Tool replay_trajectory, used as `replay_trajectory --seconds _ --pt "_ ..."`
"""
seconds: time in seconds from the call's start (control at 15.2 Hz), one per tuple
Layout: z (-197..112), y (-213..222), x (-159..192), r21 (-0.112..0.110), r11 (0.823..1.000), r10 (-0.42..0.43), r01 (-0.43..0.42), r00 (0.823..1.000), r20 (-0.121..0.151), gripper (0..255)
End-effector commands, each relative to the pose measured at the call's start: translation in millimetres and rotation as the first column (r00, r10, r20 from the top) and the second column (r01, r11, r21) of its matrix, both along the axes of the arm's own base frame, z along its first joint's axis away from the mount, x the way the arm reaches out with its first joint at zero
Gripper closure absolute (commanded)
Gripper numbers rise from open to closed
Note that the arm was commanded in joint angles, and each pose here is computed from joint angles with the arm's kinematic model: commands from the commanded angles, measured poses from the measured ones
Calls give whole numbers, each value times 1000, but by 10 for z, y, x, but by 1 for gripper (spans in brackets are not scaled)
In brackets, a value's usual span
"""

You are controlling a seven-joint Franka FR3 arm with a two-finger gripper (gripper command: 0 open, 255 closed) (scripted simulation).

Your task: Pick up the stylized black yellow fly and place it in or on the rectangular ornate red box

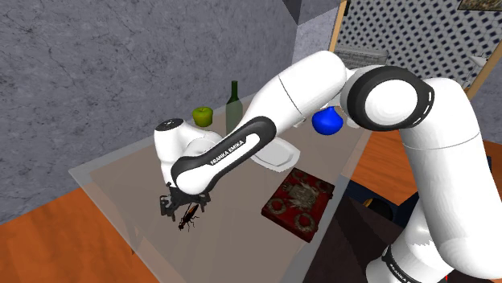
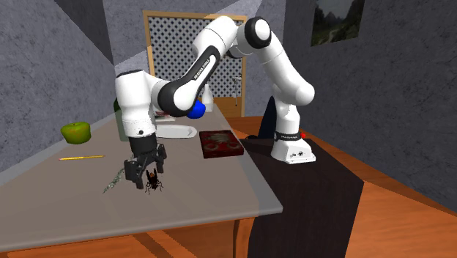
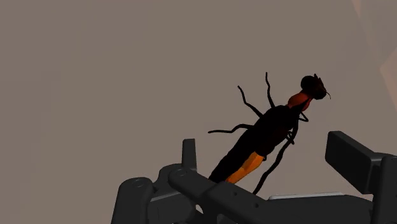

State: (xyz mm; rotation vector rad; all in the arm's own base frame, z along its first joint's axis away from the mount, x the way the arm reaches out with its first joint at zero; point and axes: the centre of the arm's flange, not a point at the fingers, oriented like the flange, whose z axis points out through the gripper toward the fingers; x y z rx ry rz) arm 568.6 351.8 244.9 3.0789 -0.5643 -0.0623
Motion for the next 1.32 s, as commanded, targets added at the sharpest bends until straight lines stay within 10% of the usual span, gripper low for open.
replay_trajectory --seconds 0.0,0.53,0.59,1.25 --pt "-133 -1 -2 0 1000 0 0 1000 0 0" --pt "-133 0 -2 0 1000 0 0 1000 0 0" --pt "-133 0 -2 0 1000 0 0 1000 0 255" --pt "-81 -1 -2 0 1000 0 0 1000 0 255"
